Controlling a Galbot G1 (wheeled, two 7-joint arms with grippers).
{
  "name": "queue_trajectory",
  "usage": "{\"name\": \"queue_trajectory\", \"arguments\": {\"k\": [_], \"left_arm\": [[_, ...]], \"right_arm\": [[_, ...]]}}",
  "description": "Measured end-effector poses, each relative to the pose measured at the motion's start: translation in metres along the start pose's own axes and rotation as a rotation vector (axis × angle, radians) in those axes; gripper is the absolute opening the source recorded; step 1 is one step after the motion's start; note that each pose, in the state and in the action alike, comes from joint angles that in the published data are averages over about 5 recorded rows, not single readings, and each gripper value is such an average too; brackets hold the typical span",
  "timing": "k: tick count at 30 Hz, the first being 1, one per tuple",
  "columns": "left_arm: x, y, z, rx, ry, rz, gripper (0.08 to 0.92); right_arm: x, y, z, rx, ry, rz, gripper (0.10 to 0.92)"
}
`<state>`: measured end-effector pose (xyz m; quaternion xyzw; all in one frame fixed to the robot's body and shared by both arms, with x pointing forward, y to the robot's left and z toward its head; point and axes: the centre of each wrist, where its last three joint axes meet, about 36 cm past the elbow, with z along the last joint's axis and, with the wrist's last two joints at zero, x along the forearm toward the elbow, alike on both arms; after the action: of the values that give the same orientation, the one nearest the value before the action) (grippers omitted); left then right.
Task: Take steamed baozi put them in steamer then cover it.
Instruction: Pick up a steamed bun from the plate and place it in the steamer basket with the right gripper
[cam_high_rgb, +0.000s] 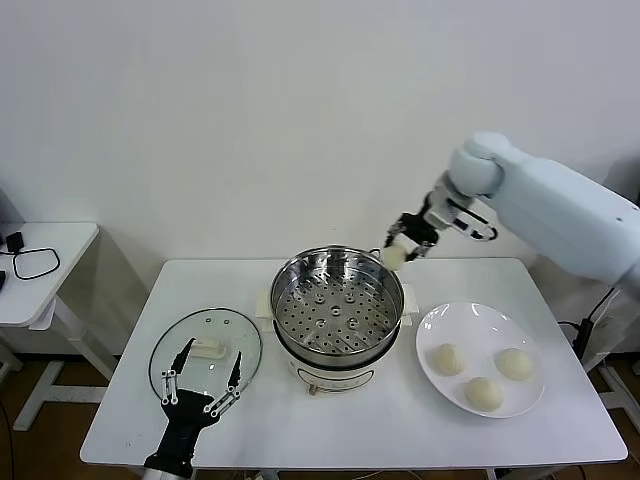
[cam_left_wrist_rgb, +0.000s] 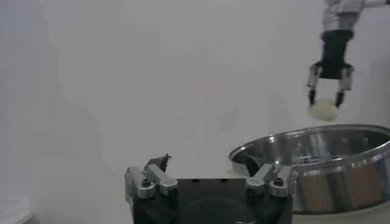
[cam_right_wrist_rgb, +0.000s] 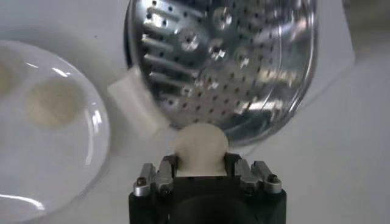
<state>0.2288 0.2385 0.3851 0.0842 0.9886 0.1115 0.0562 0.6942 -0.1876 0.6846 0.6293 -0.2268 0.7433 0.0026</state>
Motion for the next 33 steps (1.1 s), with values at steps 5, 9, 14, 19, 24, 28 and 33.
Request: {"name": "queue_trajectory", "arguments": {"k": [5,9,14,19,24,28,33], "left_arm": [[0.0,0.001,0.001,0.0,-0.003,-0.001,0.823],[0.0,0.001,0.001,0.003,-0.004,-0.002,0.823],[0.0,0.001,0.0,0.005,-0.005,-0.004,0.823],[0.0,0.002,0.0,0.005,-0.007,-0.007,0.823],[-0.001,0.002,0.0,0.007,-0.01,-0.009,0.823],[-0.001,0.003,0.0,0.006,-0.01,-0.012,0.823],[0.0,0.003,0.0,0.006,-0.009,-0.014,0.823]], "right_arm": [[-0.024,-0.029,-0.011,0.095,-0.007,-0.031,0.56],[-0.046,-0.044,-0.017,0.143,-0.014,-0.053,0.56],[-0.071,-0.057,-0.022,0.185,-0.02,-0.074,0.566],[-0.089,-0.065,-0.026,0.212,-0.022,-0.094,0.588],[-0.103,-0.068,-0.03,0.225,-0.027,-0.105,0.615],[-0.107,-0.069,-0.031,0.231,-0.026,-0.103,0.688],[-0.104,-0.068,-0.03,0.225,-0.024,-0.089,0.804]]}}
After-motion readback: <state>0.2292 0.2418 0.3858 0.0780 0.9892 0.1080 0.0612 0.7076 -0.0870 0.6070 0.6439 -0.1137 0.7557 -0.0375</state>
